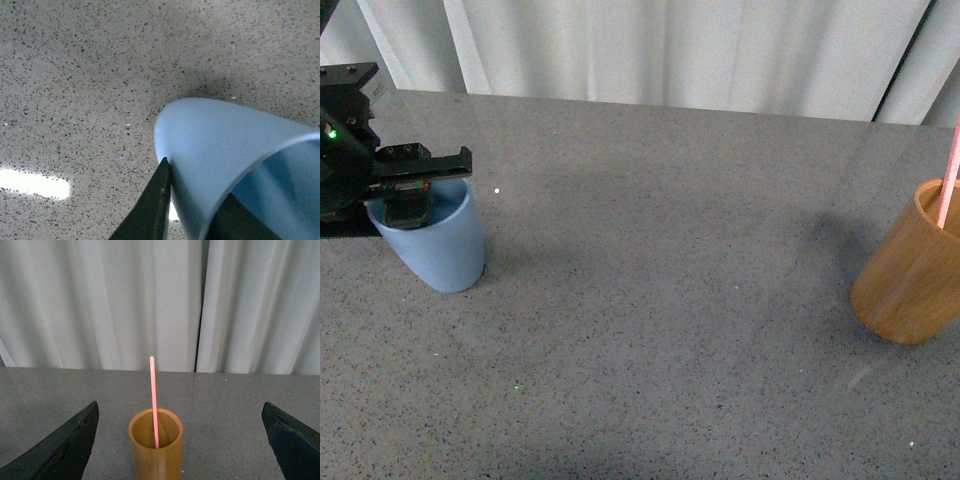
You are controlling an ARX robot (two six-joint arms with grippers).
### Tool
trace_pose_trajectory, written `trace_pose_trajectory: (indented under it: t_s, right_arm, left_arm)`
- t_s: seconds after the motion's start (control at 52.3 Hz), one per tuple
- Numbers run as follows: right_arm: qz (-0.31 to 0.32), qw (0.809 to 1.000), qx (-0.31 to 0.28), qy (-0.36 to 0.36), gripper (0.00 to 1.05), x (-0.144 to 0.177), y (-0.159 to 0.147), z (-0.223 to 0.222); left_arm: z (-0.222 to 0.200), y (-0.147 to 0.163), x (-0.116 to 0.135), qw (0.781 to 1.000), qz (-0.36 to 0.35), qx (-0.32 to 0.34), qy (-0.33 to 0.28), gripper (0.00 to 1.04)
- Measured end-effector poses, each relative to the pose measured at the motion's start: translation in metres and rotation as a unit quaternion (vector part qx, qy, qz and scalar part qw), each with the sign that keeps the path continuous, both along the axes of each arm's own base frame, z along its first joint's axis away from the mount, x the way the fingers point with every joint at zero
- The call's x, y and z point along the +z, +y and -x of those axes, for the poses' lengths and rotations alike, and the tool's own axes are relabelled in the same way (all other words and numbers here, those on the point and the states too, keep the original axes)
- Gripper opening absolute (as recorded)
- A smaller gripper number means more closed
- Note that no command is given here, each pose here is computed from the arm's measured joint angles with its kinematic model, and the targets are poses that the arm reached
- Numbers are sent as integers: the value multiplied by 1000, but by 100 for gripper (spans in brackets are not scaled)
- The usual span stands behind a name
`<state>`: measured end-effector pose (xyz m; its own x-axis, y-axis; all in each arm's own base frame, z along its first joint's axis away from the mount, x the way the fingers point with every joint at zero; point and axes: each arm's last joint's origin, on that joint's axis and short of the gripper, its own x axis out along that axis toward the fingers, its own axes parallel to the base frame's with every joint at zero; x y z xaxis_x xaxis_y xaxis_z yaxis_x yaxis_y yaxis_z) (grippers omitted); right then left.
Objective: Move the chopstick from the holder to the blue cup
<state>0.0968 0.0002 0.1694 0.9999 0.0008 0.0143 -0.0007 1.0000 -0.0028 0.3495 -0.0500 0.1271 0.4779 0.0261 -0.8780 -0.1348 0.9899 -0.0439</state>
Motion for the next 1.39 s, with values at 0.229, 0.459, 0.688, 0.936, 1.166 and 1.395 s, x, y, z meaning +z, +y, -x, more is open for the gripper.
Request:
trace_pose_trajectory:
  t_s: [0.229, 0.459, 0.688, 0.936, 1.166, 1.395]
  right_arm:
    - [0, 1000, 0, 0, 95, 0, 0, 0]
    - [0, 1000, 0, 0, 95, 0, 0, 0]
    - [0, 1000, 0, 0, 95, 0, 0, 0]
    - [0, 1000, 0, 0, 95, 0, 0, 0]
    - [0, 1000, 0, 0, 95, 0, 0, 0]
    - [0, 1000, 0, 0, 95, 0, 0, 0]
  left_arm:
    - [5, -29, 28, 999, 13, -45, -17, 3]
    - [17, -85, 59, 992, 54, -106, -48, 3]
    - [30, -143, 38, 986, 63, -149, -26, 3]
    - [34, -173, -10, 987, 26, -157, 24, 3]
    - [36, -186, -11, 986, 36, -164, 22, 4]
    - [31, -184, -5, 986, 48, -156, 16, 38]
